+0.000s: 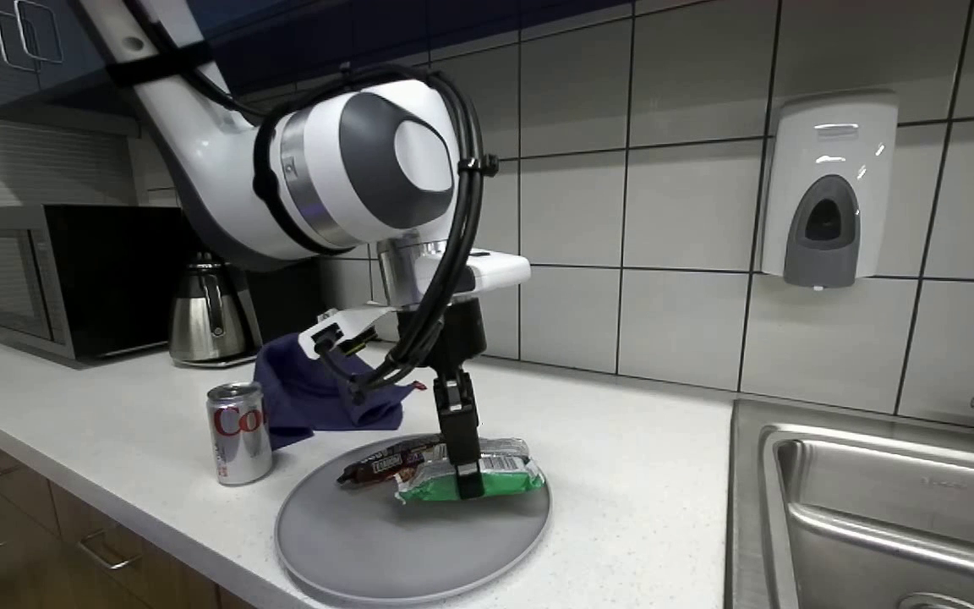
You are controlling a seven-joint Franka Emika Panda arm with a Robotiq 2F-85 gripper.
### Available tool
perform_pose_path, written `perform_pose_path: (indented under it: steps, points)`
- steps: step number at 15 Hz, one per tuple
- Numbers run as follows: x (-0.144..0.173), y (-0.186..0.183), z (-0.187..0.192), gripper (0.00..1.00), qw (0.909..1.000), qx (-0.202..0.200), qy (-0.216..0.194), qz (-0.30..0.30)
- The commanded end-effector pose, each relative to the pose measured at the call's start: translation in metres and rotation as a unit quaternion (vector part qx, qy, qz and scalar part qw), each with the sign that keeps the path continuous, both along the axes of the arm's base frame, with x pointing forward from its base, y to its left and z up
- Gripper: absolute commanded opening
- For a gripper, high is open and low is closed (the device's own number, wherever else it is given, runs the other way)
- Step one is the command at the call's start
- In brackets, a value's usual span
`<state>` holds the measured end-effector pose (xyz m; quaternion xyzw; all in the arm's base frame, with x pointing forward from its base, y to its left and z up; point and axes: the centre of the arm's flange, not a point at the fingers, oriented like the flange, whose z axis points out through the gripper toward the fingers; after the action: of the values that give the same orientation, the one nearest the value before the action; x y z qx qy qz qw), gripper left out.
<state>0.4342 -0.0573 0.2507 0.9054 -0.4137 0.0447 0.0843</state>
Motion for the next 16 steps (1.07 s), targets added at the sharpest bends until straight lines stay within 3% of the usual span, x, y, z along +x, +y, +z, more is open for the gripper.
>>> perform_pose_path:
  steps: [1, 8, 9, 11, 15, 16]
  points:
    - [-0.0112, 0.0032, -0.0011, 0.13, 1.0, -0.001, 0.003, 0.007]
    - [-0.0115, 0.0069, -0.0054, 0.13, 0.9999, -0.001, 0.008, 0.014]
    - [-0.0114, 0.0073, -0.0051, 0.63, 0.9998, -0.001, 0.01, 0.016]
    - [-0.0107, 0.0079, -0.005, 0.7, 0.9998, -0.001, 0.011, 0.018]
    - [-0.0085, 0.0077, -0.0047, 0.99, 0.9998, 0.0, 0.013, 0.018]
    - [-0.0079, 0.0075, -0.0032, 1.0, 0.9997, 0.001, 0.013, 0.019]
